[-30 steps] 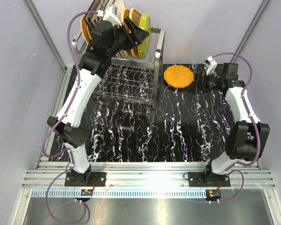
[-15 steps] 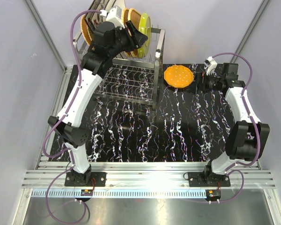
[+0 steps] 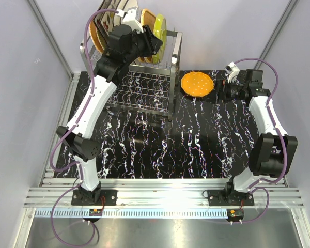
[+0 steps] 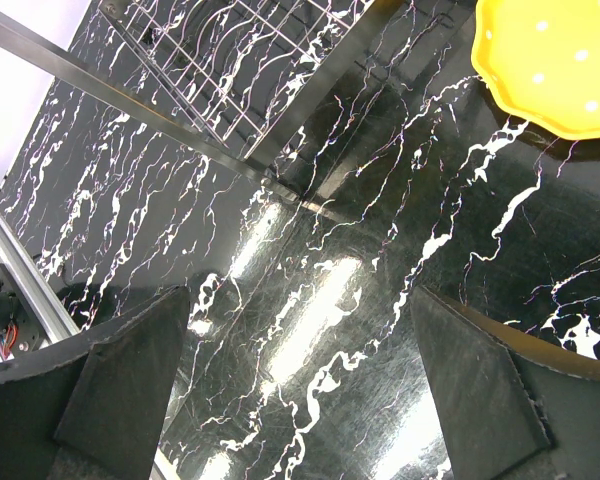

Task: Unload the plates from the dish rack
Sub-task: Grab a plate with the left arm

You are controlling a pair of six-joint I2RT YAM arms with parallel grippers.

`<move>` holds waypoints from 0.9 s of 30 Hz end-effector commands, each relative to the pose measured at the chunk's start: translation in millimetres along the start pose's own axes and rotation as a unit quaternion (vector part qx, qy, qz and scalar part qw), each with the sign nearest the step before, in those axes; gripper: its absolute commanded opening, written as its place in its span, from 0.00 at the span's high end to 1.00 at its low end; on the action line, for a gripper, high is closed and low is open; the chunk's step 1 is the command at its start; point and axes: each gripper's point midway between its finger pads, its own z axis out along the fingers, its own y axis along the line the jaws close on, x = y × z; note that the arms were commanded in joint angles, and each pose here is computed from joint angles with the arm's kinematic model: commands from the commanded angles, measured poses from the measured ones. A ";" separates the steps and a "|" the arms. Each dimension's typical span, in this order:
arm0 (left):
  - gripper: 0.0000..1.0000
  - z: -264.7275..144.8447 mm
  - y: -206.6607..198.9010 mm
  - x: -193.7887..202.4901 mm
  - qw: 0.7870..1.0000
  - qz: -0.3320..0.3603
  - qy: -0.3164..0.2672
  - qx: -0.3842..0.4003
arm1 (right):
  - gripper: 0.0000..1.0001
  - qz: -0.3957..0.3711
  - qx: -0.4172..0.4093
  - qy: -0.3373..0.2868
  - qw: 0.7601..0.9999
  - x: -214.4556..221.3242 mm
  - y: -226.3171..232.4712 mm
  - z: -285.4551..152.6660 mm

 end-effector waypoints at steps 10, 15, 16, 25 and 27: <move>0.76 38.7 74.5 31.8 0.988 0.094 0.013 -0.120 | 0.00 -0.029 -0.011 -0.025 0.999 -18.5 14.5 -8.3; 1.00 36.2 67.7 20.5 0.987 0.113 -0.005 -0.111 | 0.00 -0.029 -0.011 -0.027 0.999 -20.3 15.2 -9.4; 1.00 35.1 64.4 16.8 0.988 0.114 -0.010 -0.105 | 0.00 -0.028 -0.011 -0.027 0.999 -19.8 15.1 -9.3; 1.00 7.0 17.6 -51.4 0.988 0.103 -0.112 -0.040 | 0.00 -0.028 -0.012 -0.028 0.999 -21.0 16.7 -10.3; 1.00 3.1 9.7 -61.7 0.987 0.097 -0.126 -0.030 | 0.00 -0.028 -0.012 -0.028 0.999 -21.2 16.7 -10.2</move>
